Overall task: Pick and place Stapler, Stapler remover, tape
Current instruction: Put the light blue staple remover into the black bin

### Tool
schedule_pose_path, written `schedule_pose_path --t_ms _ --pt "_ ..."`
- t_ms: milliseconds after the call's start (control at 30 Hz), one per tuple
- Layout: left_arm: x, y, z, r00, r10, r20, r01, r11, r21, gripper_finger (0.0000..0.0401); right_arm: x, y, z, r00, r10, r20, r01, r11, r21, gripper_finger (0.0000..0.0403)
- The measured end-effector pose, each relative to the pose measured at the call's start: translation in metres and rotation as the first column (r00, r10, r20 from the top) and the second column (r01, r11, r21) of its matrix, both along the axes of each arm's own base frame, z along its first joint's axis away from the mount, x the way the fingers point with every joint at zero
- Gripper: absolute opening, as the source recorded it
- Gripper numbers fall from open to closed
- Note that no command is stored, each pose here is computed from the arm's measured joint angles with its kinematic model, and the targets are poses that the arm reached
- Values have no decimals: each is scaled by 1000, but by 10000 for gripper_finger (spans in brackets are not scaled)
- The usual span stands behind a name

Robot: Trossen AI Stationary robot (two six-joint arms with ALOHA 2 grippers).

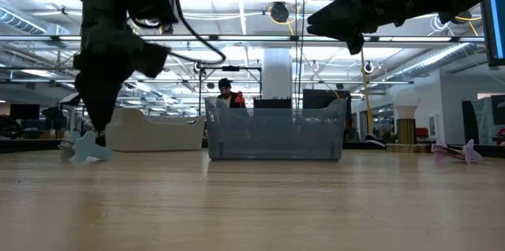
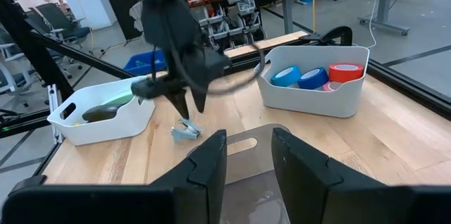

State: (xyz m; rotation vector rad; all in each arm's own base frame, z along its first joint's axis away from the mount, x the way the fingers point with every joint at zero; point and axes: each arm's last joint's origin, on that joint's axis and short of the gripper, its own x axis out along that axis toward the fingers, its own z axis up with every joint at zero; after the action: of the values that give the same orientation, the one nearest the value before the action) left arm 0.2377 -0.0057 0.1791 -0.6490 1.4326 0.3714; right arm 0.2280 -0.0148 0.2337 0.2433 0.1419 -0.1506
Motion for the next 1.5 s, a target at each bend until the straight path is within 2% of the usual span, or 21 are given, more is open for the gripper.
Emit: schedule_pose_path --t_ms 100,233,533,667,1300,1400,1500 --pt "-3 1 10 999 20 34 -20 1000 14 168 0 0 0 1000 0 0 0 1000 0 105" --pt "-11 1 9 999 18 -38 -17 1000 23 168 0 0 0 1000 0 1 0 1000 0 105" --pt "-19 0 -5 994 63 -93 -65 998 -24 168 0 0 0 1000 0 1 0 1000 0 105" --pt "-19 -2 -11 994 75 -77 -80 995 -57 168 0 0 0 1000 0 1 0 1000 0 105" --pt "-18 -3 -15 996 72 -50 -75 996 -56 168 0 0 0 1000 0 1 0 1000 0 105" --pt "-18 -2 -15 996 72 -49 -75 996 -50 159 0 0 0 1000 0 1 0 1000 0 105" --pt "-19 -3 -20 997 69 -29 -71 995 -67 134 0 0 0 1000 0 1 0 1000 0 105"
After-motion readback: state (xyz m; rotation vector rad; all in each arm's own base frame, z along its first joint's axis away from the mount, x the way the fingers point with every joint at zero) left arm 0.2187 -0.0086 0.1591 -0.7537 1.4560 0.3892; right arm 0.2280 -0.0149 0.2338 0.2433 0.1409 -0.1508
